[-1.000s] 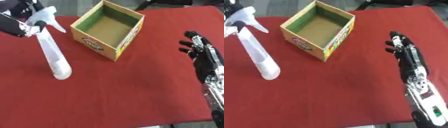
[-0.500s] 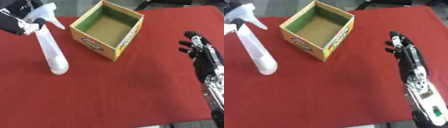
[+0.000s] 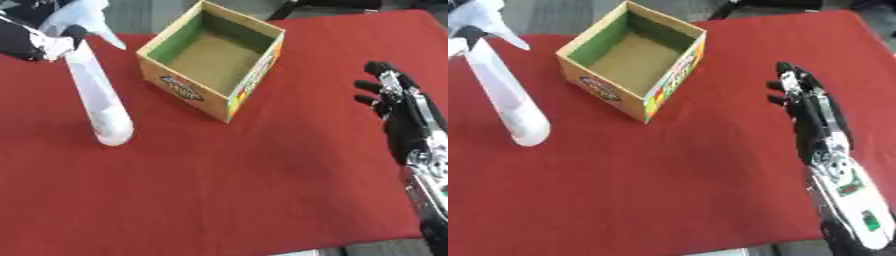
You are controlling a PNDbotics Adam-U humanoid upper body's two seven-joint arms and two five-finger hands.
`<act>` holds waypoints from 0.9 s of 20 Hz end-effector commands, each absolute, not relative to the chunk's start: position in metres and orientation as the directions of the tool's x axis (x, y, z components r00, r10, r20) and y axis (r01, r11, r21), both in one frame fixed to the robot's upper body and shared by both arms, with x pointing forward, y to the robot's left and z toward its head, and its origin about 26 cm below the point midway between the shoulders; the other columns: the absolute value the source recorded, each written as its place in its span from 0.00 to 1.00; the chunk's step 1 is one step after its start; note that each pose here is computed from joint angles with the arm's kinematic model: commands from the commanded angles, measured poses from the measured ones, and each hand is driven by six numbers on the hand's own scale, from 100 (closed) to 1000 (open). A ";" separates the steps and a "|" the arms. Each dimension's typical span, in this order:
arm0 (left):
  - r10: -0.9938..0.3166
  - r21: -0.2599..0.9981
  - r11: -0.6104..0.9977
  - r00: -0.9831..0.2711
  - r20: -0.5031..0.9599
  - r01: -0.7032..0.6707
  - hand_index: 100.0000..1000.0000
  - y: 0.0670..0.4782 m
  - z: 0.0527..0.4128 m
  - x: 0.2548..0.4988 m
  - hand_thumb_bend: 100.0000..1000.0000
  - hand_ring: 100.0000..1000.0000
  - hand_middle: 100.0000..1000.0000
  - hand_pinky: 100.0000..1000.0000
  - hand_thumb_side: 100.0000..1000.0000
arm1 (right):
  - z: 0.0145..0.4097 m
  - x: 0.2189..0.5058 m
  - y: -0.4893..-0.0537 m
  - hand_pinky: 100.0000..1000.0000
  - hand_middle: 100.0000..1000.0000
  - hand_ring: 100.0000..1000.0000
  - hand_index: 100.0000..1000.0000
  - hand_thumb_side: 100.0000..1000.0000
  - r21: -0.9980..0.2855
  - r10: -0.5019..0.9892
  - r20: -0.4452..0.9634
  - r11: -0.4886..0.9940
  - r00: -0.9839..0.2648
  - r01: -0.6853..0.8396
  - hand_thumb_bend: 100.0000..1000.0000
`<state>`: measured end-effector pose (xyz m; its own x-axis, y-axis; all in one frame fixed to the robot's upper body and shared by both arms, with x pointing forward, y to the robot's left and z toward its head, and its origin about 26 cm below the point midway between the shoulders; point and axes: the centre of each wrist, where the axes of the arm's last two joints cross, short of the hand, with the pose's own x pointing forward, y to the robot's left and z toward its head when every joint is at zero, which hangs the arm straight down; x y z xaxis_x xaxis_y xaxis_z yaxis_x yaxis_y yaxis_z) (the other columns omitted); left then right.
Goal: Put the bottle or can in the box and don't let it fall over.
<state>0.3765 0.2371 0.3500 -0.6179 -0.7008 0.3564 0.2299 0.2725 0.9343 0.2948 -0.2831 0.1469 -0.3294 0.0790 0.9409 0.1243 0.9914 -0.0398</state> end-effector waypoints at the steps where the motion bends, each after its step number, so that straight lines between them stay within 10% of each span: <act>1: -0.691 0.938 0.305 -0.639 0.338 0.166 0.45 0.240 0.371 0.370 0.00 0.25 0.38 0.51 0.00 | 0.152 0.294 -0.286 0.79 0.86 0.81 0.81 0.65 -0.051 0.093 0.934 0.990 -0.346 0.129 0.00; 18: -0.683 0.894 0.440 -0.614 0.395 0.086 0.45 0.247 0.391 0.400 0.00 0.24 0.38 0.50 0.00 | 0.161 0.295 -0.285 0.79 0.86 0.81 0.81 0.64 -0.058 0.099 0.921 0.991 -0.376 0.119 0.00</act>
